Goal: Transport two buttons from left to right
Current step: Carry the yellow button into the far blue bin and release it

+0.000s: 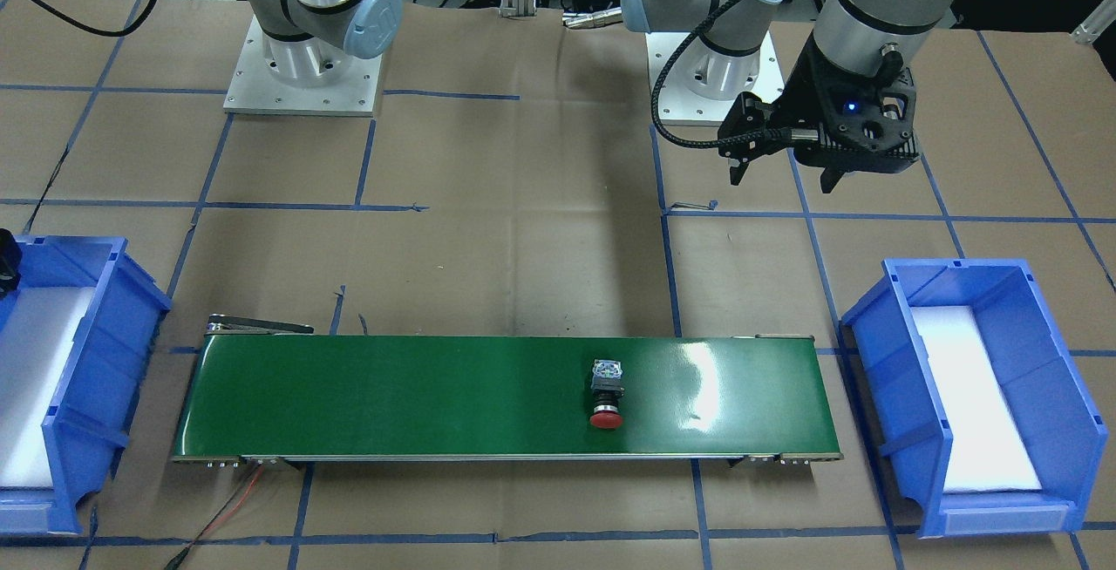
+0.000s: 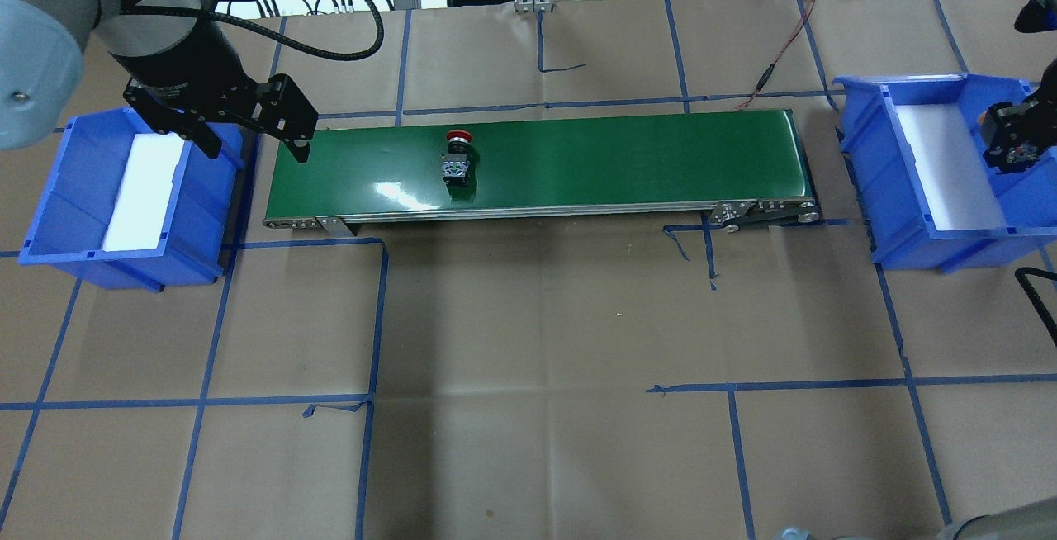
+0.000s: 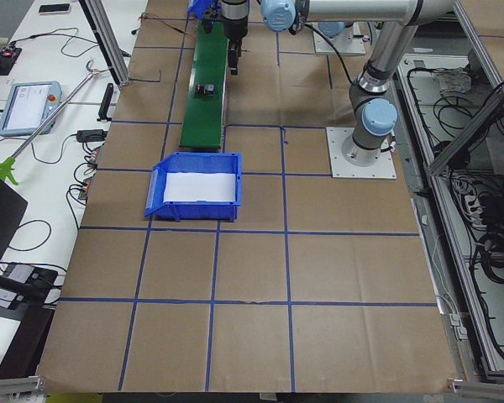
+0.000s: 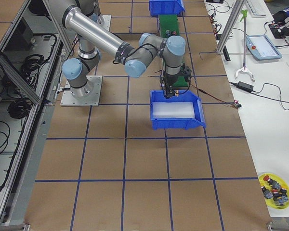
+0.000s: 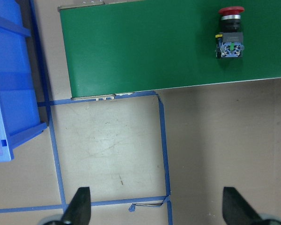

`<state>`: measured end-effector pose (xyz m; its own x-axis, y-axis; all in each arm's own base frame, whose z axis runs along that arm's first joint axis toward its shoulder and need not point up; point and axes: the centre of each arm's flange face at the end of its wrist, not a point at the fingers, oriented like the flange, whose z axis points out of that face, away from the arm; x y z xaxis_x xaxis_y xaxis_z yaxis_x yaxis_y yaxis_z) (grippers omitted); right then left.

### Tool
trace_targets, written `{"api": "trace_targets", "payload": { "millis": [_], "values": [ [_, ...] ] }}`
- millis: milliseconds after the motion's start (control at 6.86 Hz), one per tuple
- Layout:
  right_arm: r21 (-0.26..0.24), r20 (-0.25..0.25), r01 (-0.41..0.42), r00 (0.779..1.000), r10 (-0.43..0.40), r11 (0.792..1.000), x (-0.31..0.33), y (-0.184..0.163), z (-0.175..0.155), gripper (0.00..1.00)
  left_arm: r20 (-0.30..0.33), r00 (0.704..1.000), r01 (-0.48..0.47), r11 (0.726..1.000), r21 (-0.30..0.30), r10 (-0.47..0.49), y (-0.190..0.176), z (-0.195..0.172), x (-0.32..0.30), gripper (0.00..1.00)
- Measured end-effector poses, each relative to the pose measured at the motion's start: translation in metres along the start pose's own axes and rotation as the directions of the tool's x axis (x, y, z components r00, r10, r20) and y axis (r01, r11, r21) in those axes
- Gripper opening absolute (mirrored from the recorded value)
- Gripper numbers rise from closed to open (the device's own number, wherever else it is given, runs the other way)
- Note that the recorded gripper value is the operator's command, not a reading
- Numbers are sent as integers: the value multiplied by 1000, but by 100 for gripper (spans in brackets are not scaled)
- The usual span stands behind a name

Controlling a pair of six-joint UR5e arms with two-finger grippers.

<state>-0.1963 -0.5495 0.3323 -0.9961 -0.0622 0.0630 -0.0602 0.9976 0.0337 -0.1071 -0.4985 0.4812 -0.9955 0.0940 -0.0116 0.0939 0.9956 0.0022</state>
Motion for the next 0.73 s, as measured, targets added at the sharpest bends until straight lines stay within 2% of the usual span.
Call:
{"api": "trace_targets", "payload": {
  "millis": [438,729],
  "values": [
    [-5,4,38,999,-38,999,8,3,73,5,-1,1000,0,1000,-3,0,1,1,1,100],
    [-15,14,45,999,-45,999,1,6,93,7,-1,1000,0,1000,-3,0,1,2,1,100]
  ]
}}
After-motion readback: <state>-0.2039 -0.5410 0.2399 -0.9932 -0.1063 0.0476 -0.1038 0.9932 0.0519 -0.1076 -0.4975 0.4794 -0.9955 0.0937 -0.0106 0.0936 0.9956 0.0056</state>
